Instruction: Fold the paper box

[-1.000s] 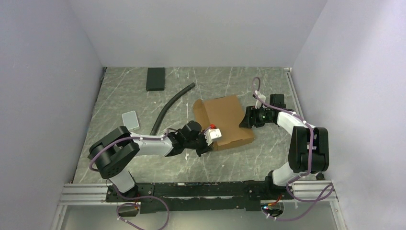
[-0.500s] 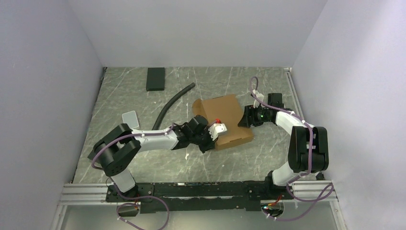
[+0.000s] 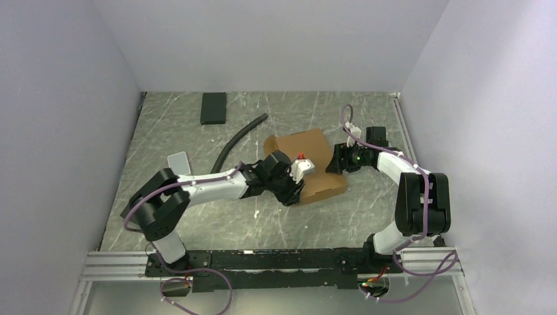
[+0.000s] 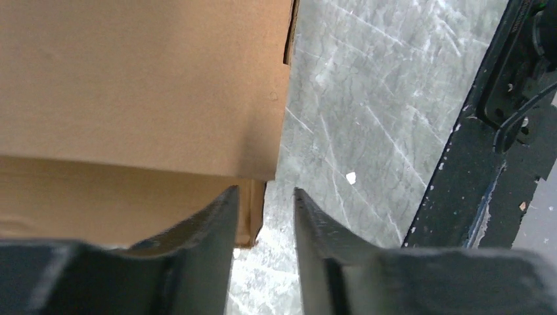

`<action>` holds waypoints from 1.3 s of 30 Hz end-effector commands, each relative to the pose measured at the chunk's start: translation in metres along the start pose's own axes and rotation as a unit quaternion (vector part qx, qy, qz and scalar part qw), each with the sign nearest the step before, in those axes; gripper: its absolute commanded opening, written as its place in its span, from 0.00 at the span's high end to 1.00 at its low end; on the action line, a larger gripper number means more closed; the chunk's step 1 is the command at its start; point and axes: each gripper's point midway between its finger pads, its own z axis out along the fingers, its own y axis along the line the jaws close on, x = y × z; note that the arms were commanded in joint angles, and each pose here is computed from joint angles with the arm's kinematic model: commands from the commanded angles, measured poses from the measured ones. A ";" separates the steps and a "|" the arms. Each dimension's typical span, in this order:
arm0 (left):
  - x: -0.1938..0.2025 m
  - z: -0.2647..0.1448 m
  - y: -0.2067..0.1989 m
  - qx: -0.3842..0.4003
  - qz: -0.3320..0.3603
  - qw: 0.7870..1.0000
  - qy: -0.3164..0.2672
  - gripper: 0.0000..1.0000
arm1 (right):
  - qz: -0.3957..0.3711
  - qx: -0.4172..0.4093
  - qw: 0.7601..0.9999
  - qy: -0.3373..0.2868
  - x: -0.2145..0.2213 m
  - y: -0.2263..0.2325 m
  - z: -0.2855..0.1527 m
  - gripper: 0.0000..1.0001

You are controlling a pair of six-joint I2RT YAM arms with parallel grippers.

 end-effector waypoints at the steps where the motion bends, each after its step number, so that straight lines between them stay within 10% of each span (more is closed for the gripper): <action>1: -0.040 -0.046 -0.008 -0.027 -0.021 0.996 -0.080 0.54 | -0.014 0.020 1.000 0.010 -0.001 -0.006 0.001 0.34; 9: -0.011 -0.101 0.064 -0.183 -0.198 0.946 -0.180 0.01 | -0.029 0.009 0.999 0.010 -0.003 -0.003 0.000 0.32; 14: -0.003 -0.101 0.098 -0.129 -0.340 0.906 -0.217 0.00 | -0.041 -0.004 0.999 0.011 -0.004 -0.001 0.001 0.30; 25: -0.019 -0.095 0.145 -0.107 -0.396 0.872 -0.267 0.01 | -0.163 -0.053 0.984 0.057 -0.018 0.014 0.014 0.27; 35: 0.003 -0.164 0.190 -0.255 -0.346 0.862 -0.269 0.04 | -0.373 -0.135 0.909 0.125 -0.019 0.015 0.029 0.30; 39: -0.008 -0.163 0.200 -0.257 -0.251 0.897 -0.257 0.16 | -0.448 -0.146 0.871 0.138 -0.027 0.015 0.034 0.31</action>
